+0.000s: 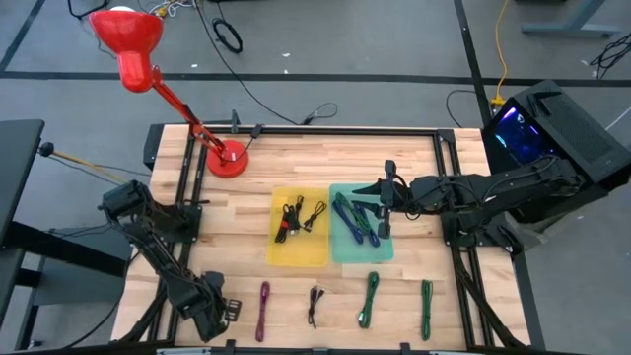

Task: Pick & Place USB Port
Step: Put the black charger cable into the yellow bin

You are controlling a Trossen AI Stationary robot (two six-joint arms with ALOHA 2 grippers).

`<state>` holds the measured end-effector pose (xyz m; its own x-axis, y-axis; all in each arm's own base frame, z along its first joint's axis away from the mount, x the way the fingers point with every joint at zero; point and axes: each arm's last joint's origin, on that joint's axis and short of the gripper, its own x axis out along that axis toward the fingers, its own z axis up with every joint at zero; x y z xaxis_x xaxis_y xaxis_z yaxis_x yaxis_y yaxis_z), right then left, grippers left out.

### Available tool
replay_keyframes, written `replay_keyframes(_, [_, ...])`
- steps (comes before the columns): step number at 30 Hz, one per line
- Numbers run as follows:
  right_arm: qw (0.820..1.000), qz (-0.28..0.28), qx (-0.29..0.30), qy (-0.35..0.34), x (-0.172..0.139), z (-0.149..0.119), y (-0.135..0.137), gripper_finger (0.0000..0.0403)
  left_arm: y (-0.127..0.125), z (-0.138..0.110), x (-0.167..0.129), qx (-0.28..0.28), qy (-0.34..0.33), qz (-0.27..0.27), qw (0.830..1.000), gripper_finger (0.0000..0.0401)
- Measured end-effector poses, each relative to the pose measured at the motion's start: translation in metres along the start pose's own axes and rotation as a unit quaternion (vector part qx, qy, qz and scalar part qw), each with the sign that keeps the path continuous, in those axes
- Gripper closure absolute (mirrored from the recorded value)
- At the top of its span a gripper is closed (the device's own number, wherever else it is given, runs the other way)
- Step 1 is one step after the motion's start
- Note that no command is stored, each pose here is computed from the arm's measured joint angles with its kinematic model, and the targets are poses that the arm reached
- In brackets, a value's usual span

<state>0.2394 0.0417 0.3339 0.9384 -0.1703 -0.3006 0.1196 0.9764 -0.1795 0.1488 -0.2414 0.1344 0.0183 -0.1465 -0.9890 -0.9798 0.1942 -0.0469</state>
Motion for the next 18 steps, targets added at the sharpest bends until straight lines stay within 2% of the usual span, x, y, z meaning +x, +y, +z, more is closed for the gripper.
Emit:
replay_keyframes(2, [1.0, 0.0, 0.0, 0.0, 0.0, 0.0, 0.0, 0.0295, 0.0, 0.001, 0.0, 0.005, -0.002, 0.002, 1.0, 0.0361])
replay_keyframes(7, [1.0, 0.0, -0.006, 0.001, 0.0, 0.0, 0.0, 0.0295, -0.004, 0.008, -0.001, 0.009, -0.009, 0.011, 1.0, 0.0364])
replay_keyframes(13, [1.0, -0.004, -0.007, 0.001, 0.0, 0.0, 0.0, 0.0295, -0.016, 0.028, -0.005, 0.051, -0.034, 0.007, 0.998, 0.0364])
replay_keyframes(15, [1.0, -0.004, -0.007, 0.0, 0.0, 0.0, 0.0, 0.0295, -0.021, 0.039, -0.01, 0.065, -0.058, 0.0, 0.996, 0.0364])
replay_keyframes(18, [1.0, -0.004, -0.006, 0.001, 0.0, 0.0, 0.0, 0.0295, -0.021, 0.059, -0.022, 0.077, -0.134, -0.007, 0.988, 0.0364])
